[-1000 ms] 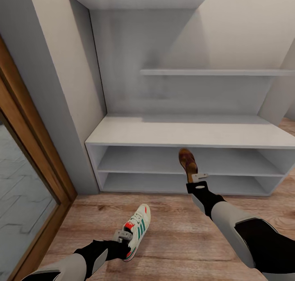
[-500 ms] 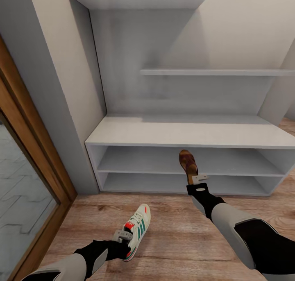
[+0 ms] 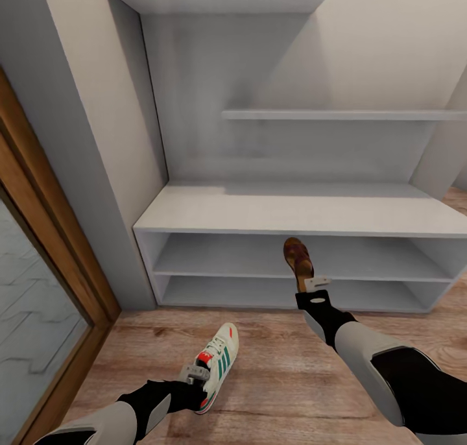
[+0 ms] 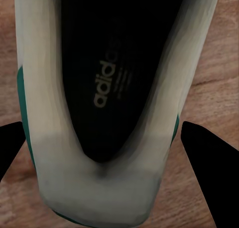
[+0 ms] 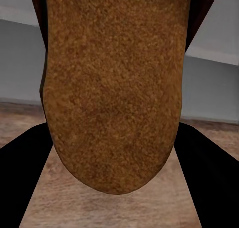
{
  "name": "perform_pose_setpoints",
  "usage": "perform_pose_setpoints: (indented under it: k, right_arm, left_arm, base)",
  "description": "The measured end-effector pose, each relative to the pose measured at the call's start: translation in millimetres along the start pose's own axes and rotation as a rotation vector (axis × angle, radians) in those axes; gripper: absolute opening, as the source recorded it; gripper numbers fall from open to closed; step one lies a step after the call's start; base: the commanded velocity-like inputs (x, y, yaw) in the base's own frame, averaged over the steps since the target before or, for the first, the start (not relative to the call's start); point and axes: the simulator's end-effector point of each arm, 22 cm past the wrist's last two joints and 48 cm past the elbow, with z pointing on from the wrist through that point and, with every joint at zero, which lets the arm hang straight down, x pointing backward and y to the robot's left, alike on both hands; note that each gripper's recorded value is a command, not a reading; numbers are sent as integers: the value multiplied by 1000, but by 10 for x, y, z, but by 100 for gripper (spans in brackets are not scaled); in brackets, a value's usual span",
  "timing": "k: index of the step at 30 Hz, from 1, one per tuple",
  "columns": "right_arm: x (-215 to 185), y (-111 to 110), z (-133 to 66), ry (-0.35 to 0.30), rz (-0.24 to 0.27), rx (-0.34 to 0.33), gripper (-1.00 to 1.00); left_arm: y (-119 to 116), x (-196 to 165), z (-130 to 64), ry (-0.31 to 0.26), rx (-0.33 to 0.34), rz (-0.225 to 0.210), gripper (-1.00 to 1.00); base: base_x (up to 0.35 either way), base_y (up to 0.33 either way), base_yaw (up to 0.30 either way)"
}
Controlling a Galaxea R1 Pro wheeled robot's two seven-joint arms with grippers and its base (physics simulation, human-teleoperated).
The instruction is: Pick up the two gym shoes and the two sandals from the corridor floor and place them onto the hallstand (shoe rack) in the corridor, making sure they are on the rack and not on the floor. Arrange them so the two gym shoes are next to each other and the two sandals are next to each other.
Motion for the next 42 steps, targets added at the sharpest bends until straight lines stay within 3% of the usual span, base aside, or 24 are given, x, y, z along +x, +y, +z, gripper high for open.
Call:
perform_pose_setpoints:
  k: [24,42]
  right_arm:
    - [-3,7,-1,-1,-1,-1,-100]
    - [218,37,-6,34,-8,-5,-100]
  left_arm:
    - [-4,0,1,0,1,0,-100]
    - [-4,0,1,0,1,0,-100]
  base:
    - [39,0,0]
    - [0,0,0]
